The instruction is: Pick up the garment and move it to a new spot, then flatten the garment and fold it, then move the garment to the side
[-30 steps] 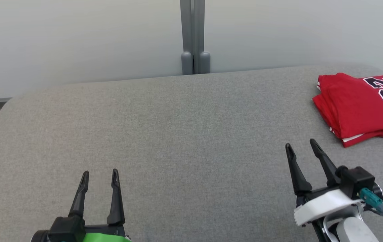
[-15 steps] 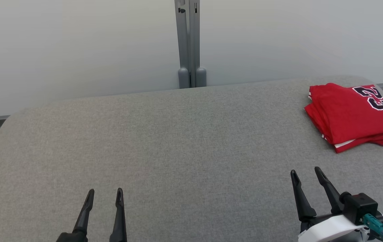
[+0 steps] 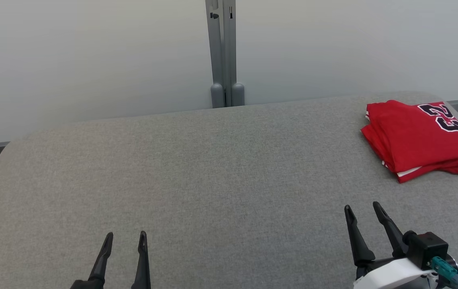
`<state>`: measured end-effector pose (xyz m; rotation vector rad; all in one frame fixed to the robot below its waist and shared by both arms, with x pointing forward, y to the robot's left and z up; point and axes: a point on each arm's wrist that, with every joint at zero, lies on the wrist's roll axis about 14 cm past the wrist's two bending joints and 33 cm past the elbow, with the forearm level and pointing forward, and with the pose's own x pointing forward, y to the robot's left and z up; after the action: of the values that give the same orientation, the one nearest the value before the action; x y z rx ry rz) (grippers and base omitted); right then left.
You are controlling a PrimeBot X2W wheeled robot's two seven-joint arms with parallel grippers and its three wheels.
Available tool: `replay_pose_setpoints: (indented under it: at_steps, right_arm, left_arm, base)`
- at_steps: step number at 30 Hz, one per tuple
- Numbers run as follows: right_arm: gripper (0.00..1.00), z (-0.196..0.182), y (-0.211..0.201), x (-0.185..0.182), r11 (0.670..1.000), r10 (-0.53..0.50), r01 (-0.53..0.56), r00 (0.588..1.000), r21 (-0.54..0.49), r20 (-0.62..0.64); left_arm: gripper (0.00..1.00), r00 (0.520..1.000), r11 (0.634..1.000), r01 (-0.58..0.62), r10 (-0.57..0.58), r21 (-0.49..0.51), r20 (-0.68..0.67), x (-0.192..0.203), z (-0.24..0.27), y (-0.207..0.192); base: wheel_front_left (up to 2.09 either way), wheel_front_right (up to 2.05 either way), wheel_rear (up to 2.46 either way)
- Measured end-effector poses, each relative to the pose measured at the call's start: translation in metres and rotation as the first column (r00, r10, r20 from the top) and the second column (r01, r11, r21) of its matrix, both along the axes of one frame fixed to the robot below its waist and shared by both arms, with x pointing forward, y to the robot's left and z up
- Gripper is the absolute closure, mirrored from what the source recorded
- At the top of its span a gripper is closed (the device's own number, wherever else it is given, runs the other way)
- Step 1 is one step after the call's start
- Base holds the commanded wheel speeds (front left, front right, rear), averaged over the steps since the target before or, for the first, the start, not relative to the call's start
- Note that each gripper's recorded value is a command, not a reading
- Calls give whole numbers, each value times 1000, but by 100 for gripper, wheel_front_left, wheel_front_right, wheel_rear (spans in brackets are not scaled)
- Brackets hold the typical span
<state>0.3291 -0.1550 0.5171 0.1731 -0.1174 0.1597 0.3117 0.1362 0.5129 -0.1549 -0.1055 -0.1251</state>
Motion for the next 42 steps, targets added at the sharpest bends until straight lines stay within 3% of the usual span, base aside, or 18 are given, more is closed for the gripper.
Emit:
replay_pose_setpoints:
  at_steps: [14, 15, 20, 27, 42]
  right_arm:
    - [0, 3, -4, -3, 1000, -11, 11, 1000, 4, 10]
    - [100, 2, -4, -4, 1000, -12, 12, 1000, 4, 7]
    - [100, -19, -5, -10, 1000, -16, 17, 998, 15, -60]
    - [100, -23, -12, -7, 989, -39, 53, 993, 138, -107]
    - [100, -23, -25, 5, 922, -58, 116, 985, 370, -164]
  left_arm:
    - [0, 1000, 1000, 0, 0, 5, 10, -1, 3, 0]
    - [100, 1000, 1000, -4, 4, 6, 8, -1, 2, 0]
    - [100, 999, 1000, -4, 4, -4, -41, -3, -13, 0]
    - [100, 995, 990, -35, 21, -135, -102, -1, -21, 7]
    - [100, 986, 924, -88, 27, -373, -165, 14, -24, 21]
  base:
    - [0, 0, 0]
    - [0, 0, 0]
    - [0, 0, 0]
    - [0, 0, 0]
    - [0, 0, 0]
